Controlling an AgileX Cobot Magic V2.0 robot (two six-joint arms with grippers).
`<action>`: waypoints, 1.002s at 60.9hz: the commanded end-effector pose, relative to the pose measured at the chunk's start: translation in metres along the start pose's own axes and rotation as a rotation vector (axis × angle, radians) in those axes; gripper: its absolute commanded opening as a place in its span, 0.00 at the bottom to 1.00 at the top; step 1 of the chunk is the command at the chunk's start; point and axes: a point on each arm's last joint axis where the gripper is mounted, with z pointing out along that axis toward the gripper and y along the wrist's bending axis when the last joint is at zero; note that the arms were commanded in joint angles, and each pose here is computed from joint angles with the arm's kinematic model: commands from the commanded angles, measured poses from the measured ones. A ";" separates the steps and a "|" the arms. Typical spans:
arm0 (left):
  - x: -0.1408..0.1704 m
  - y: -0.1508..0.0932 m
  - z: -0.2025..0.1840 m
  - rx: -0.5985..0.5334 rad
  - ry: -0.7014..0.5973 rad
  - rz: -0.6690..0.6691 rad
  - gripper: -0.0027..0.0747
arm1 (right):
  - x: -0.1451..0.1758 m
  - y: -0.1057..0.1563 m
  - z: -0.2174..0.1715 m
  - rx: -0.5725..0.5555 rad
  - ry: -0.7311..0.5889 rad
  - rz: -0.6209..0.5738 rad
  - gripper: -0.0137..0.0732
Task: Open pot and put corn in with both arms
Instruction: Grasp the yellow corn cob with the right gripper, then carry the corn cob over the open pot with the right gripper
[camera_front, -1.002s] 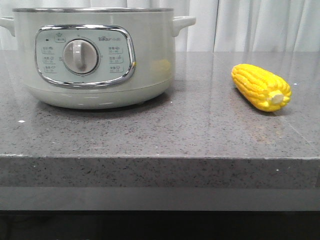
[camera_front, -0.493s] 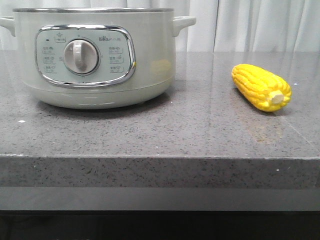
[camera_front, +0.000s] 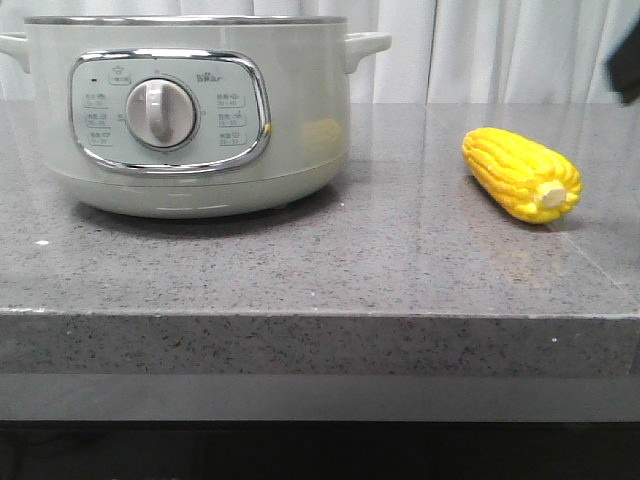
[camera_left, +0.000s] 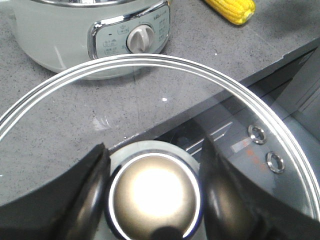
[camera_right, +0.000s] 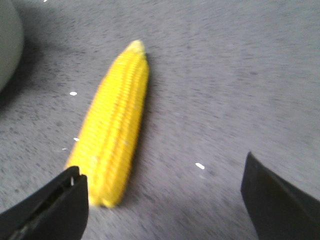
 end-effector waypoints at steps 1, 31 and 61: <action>-0.018 -0.002 -0.008 0.010 -0.162 -0.019 0.36 | -0.031 0.008 0.017 -0.037 -0.049 0.042 0.89; -0.018 -0.002 -0.008 0.010 -0.162 -0.019 0.36 | -0.053 0.015 0.102 -0.093 0.191 0.129 0.88; -0.018 -0.002 -0.008 0.010 -0.162 -0.019 0.36 | -0.095 0.021 0.075 -0.130 0.084 0.097 0.38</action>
